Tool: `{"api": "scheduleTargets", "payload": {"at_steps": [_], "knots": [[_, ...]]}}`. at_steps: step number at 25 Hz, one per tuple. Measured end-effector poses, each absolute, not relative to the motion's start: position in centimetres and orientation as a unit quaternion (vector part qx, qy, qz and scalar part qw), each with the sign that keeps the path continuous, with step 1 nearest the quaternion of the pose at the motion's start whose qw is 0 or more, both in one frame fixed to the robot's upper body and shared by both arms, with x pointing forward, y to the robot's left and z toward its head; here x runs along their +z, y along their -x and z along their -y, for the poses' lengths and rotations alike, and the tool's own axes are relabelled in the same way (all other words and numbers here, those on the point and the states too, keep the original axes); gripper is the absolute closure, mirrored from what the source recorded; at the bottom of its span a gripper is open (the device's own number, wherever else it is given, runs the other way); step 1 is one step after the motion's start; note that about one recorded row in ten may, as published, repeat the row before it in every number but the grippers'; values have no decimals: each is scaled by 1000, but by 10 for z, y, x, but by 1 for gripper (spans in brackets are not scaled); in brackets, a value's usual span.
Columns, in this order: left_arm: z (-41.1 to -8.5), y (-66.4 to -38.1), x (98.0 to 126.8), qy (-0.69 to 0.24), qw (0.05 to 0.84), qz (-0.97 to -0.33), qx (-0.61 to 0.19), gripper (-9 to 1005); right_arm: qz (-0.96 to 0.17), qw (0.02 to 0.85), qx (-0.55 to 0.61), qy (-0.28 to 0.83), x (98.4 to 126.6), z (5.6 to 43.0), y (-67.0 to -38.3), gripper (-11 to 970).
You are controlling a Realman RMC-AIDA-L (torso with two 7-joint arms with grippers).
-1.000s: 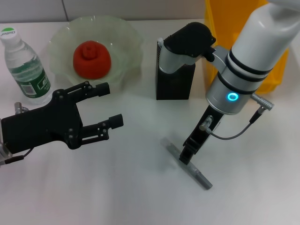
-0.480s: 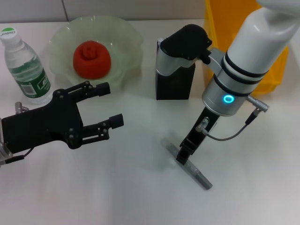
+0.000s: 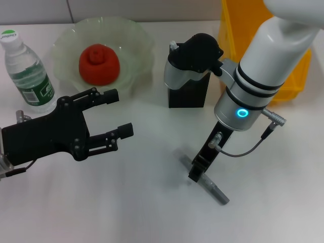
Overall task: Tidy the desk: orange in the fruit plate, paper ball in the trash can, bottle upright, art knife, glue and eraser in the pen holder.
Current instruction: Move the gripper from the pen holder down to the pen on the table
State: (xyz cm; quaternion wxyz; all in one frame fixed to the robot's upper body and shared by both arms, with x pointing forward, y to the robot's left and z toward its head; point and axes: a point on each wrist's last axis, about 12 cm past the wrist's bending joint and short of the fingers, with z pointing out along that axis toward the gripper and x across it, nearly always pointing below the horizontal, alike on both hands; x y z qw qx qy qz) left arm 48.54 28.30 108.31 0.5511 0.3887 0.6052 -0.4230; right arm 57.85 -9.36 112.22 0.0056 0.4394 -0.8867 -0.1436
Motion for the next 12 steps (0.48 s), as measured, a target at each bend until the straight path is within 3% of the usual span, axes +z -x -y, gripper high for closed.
{"api": "scheduleTargets", "payload": {"at_steps": [5,12], "knots": [[-283,-485,1082,-387,550,-606,-424,209,887,7,-144,-438,1121,94,-578,569],[-282,-484,1080,-382,548,-608,-429,209,888,8,-143,-437,1120,95,-578,666]]}}
